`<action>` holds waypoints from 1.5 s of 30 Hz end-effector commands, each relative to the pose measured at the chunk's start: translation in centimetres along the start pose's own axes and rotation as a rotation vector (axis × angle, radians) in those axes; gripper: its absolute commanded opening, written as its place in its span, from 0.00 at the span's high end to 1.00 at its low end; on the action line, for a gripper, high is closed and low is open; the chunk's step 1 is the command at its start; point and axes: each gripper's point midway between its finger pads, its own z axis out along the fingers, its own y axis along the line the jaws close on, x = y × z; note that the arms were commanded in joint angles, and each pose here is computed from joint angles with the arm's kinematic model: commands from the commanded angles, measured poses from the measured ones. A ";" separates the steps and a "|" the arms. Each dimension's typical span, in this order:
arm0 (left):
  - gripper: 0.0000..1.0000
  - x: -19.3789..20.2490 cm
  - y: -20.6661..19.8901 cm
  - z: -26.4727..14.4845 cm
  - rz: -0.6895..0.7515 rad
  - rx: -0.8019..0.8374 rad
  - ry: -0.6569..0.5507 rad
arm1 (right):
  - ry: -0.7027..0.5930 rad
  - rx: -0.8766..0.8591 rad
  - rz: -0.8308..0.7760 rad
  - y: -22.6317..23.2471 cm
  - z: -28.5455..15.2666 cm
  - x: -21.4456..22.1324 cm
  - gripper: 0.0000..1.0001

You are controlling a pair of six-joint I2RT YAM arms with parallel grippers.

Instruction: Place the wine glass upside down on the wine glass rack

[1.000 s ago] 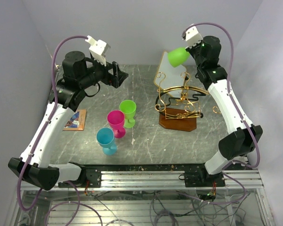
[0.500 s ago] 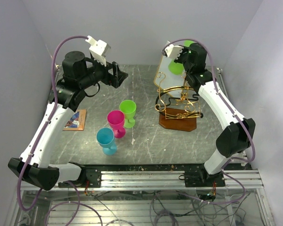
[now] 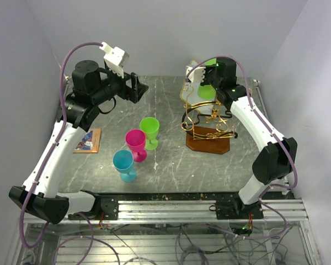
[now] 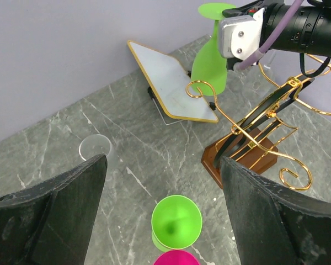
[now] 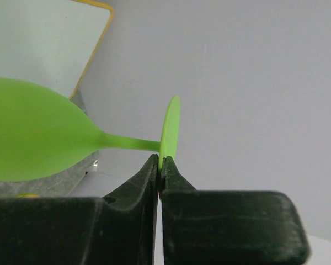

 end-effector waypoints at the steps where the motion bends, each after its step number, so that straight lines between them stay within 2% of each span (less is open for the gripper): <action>1: 0.07 -2.1 0.0 -1.1 0.042 -0.023 -0.053 | -0.064 -0.065 -0.091 0.9 -0.5 -1.2 1.00; 14: 0.07 -1.7 0.3 -1.3 0.057 -0.040 -0.049 | -0.161 -0.151 -0.071 2.9 -2.0 -2.6 1.00; 38: 0.06 -1.9 0.0 -1.6 0.063 -0.029 -0.061 | -0.163 -0.174 -0.006 3.2 -6.0 -2.3 1.00; 45: 0.06 -1.9 0.0 -1.7 0.066 -0.029 -0.062 | -0.125 -0.170 0.004 3.8 -6.5 -1.5 1.00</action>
